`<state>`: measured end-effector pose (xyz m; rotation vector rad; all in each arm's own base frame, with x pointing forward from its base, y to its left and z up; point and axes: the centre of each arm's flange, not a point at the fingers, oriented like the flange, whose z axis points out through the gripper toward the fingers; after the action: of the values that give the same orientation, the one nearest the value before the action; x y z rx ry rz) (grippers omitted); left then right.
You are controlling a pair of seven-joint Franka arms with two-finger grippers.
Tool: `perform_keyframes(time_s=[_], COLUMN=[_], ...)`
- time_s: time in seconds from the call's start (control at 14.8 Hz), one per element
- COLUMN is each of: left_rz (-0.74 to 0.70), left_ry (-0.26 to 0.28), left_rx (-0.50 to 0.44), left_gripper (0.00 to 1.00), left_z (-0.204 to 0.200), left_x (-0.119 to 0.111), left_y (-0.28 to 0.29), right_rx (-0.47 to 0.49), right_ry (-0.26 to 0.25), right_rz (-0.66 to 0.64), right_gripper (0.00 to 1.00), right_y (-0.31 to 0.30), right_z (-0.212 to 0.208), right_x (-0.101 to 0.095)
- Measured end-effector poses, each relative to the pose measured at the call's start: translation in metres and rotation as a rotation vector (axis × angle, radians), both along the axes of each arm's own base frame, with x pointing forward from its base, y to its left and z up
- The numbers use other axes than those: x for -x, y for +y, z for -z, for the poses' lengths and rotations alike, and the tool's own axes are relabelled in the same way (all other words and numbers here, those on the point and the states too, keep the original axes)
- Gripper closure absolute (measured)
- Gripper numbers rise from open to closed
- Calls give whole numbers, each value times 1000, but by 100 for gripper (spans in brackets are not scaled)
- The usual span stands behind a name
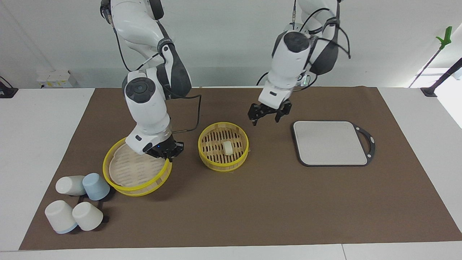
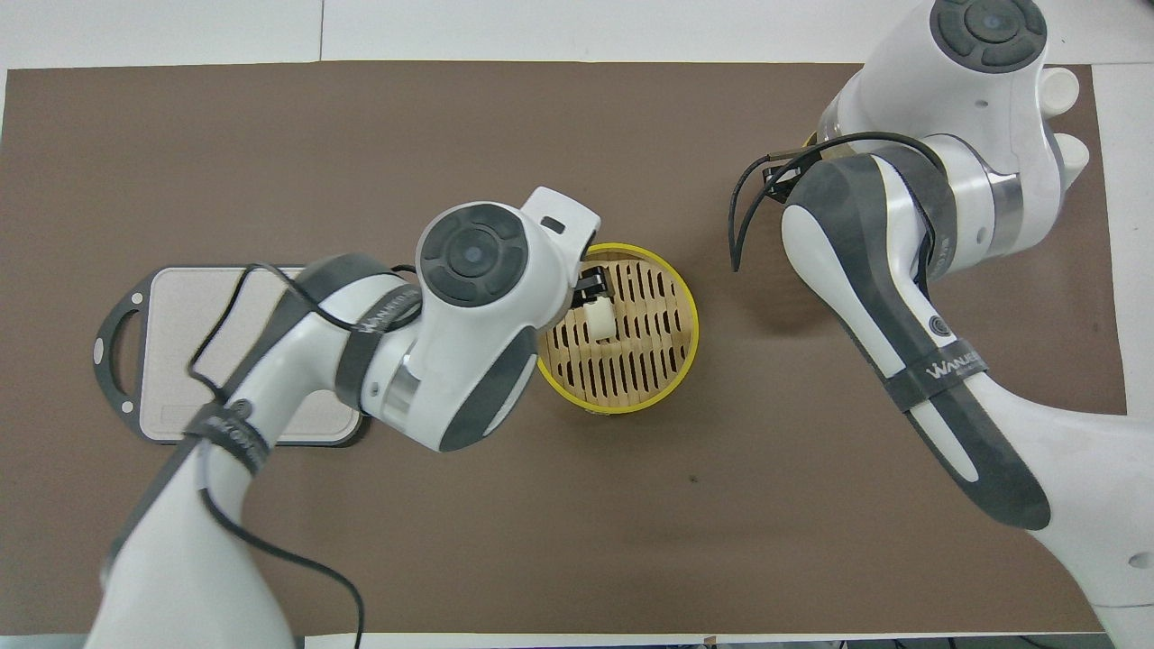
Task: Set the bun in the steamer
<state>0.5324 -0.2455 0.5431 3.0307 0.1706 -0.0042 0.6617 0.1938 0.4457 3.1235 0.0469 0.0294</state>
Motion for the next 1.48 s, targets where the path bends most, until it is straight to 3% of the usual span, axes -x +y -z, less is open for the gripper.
perform_keyframes(time_s=[0.27,0.54,0.67,1.21,1.48], left_rz=[57,111,121,139,149], left_ry=[1,1,0,1,-3], left_rx=[7,-15,-19,-58,-67], left_gripper=[0,0,0,0,0], left_z=[-44,-50,-53,-64,-69], left_x=[-5,-7,-5,1,1], left_y=[130,203,229,246,242], right_rx=[-11,-28,-35,-28,-46], right_ry=[-12,-23,-24,-2,-26], right_rz=[59,120,128,105,116], right_gripper=[92,92,92,92,92], right_y=[106,199,237,285,282], right_z=[-7,-12,-5,40,37], right_x=[42,92,107,120,113])
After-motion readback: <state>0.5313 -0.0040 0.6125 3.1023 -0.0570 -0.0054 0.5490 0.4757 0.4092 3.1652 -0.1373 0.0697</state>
